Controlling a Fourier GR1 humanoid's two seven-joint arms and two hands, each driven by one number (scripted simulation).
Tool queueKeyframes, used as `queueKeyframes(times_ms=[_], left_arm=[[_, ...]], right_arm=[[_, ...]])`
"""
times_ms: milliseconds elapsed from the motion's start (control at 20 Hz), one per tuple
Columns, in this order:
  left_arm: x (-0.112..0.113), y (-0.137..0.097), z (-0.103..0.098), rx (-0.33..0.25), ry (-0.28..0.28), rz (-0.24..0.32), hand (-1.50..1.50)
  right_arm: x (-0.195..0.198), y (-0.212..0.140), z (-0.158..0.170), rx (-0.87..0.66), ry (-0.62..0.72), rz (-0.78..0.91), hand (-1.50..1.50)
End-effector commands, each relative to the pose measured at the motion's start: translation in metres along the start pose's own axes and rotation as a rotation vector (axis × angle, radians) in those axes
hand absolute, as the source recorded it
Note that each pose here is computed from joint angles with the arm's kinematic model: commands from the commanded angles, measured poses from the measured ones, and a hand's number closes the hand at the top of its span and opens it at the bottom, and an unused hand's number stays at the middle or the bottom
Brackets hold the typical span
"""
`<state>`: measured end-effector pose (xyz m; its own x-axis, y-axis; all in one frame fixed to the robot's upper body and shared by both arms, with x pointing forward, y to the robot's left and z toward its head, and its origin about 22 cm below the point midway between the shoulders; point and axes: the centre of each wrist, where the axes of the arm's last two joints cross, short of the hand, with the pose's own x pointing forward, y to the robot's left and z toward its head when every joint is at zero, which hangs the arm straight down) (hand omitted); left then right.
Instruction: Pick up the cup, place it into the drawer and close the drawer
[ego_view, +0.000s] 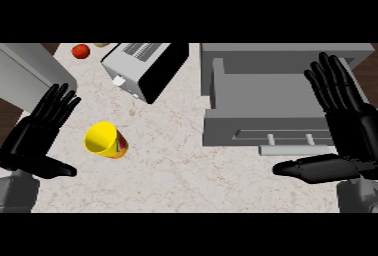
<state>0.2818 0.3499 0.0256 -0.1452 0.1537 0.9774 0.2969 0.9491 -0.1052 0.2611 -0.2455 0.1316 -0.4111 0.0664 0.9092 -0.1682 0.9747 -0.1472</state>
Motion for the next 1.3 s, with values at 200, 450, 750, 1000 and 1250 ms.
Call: queueKeyframes(times_ms=[200,450,750,1000,1250], left_arm=[[-0.051,0.017,0.008,0.062,0.080,-0.046,-1.50],[-0.080,0.037,0.010,0.076,0.115,-0.047,-1.50],[-0.115,0.034,0.024,0.120,0.135,-0.067,-1.50],[-0.116,0.054,0.051,0.119,0.121,-0.082,-1.50],[-0.131,0.029,0.032,0.146,0.090,-0.073,-1.50]], right_arm=[[-0.001,0.011,0.010,0.005,-0.013,0.013,-1.50],[0.008,0.002,-0.019,-0.019,-0.024,0.015,-1.50],[0.024,-0.006,-0.015,0.006,-0.035,0.009,-1.50],[0.004,0.007,-0.016,0.002,-0.031,0.006,-1.50],[0.006,-0.019,-0.014,0.027,-0.035,0.004,-1.50]])
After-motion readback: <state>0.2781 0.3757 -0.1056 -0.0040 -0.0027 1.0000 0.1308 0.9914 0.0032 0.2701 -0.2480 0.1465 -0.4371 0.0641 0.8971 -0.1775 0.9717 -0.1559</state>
